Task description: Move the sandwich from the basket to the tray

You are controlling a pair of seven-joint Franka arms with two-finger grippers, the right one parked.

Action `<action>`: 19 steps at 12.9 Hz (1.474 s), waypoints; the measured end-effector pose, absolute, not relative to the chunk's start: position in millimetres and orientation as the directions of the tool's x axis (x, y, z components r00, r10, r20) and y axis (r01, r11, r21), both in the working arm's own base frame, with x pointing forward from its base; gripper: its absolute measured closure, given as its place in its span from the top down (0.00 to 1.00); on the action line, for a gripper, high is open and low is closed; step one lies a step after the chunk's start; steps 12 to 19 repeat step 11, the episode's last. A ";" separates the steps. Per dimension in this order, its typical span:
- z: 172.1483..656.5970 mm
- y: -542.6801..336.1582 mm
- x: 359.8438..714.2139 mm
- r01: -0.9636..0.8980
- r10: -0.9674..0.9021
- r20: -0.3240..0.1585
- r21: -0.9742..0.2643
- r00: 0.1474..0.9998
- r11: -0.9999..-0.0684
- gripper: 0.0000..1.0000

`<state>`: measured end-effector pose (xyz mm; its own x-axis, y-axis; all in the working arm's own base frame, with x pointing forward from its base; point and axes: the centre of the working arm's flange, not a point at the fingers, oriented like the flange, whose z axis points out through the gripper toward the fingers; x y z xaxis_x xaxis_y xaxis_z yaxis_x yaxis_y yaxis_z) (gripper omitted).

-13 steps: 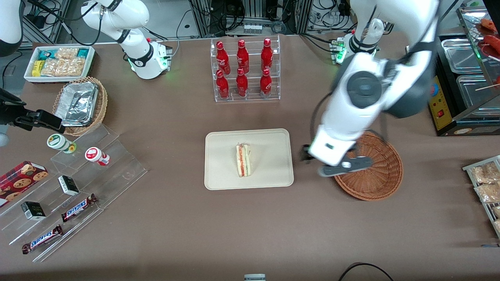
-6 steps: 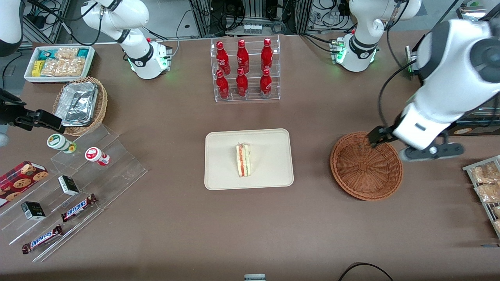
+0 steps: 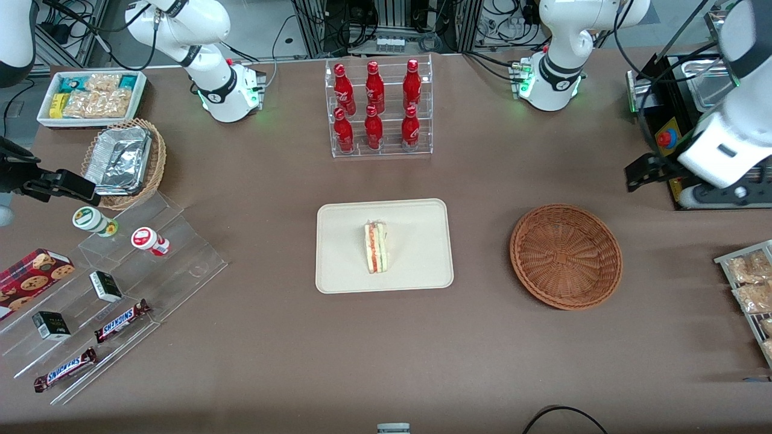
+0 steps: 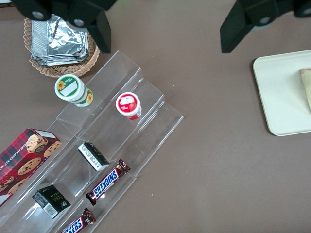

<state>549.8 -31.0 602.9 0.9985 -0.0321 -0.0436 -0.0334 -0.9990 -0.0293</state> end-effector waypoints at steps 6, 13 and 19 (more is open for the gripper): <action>620.6 -11.3 543.1 -0.015 -0.014 -0.015 -0.028 1.000 -1.000 1.00; 617.6 -15.4 546.7 -0.025 -0.025 -0.020 -0.028 1.000 -0.999 1.00; 617.6 -15.4 546.7 -0.025 -0.025 -0.020 -0.028 1.000 -0.999 1.00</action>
